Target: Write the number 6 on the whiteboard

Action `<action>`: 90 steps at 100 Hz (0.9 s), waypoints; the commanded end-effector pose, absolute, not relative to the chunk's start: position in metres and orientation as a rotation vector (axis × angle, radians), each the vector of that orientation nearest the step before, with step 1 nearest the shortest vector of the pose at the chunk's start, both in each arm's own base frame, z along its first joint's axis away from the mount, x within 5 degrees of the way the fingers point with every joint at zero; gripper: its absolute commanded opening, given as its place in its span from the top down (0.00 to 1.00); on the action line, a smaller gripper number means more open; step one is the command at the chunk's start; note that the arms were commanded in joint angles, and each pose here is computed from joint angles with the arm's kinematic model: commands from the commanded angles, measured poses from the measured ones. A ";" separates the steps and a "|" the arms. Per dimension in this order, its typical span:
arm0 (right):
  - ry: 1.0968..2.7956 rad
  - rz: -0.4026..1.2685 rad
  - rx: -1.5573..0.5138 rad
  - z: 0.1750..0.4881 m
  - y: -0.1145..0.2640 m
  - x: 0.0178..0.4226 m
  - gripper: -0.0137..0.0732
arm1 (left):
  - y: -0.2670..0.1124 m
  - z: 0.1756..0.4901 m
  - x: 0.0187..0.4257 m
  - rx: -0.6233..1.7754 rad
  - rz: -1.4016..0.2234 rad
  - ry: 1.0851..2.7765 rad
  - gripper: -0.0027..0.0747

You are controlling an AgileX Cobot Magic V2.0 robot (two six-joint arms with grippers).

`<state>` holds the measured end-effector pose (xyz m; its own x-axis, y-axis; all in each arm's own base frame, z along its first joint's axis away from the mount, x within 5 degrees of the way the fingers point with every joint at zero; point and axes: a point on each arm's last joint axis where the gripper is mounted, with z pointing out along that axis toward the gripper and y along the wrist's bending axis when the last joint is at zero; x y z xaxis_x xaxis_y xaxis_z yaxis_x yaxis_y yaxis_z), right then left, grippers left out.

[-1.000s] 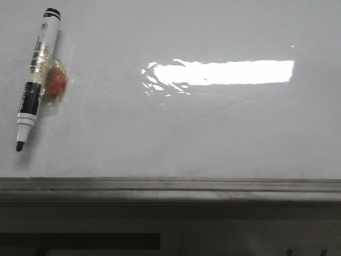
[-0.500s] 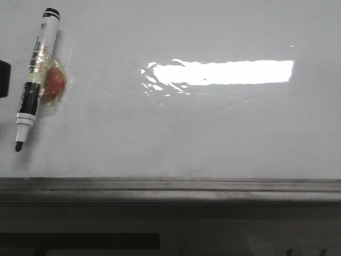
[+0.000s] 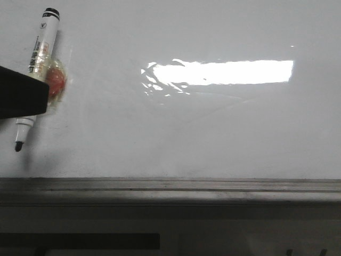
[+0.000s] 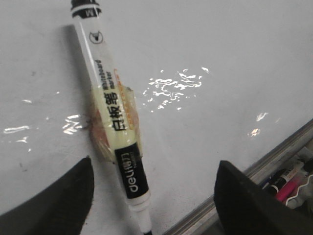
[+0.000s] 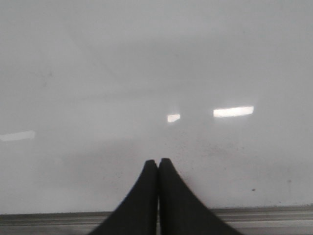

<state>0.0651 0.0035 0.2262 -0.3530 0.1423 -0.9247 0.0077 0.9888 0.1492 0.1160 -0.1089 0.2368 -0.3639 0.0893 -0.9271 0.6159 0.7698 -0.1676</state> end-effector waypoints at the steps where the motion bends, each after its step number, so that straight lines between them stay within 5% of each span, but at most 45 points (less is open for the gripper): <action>1: 1.829 0.136 0.104 0.243 0.003 0.069 0.92 | -0.113 0.250 0.123 0.480 -0.629 1.801 0.34; 31: 1.821 0.136 0.104 0.244 0.003 0.069 0.92 | -0.120 0.239 0.132 0.472 -0.605 1.852 0.34; 46: 1.820 0.136 0.103 0.244 0.003 0.069 0.92 | -0.121 0.237 0.136 0.426 -0.609 1.860 0.43; 60: 1.812 0.137 0.103 0.245 0.003 0.069 0.92 | -0.121 0.237 0.136 0.426 -0.608 1.861 0.61; 77: 1.808 0.162 0.105 0.245 0.004 0.069 0.92 | -0.121 0.236 0.136 0.412 -0.613 1.872 0.99; 90: 1.801 0.201 0.072 0.249 0.007 0.069 0.92 | -0.121 0.236 0.136 0.409 -0.615 1.874 0.99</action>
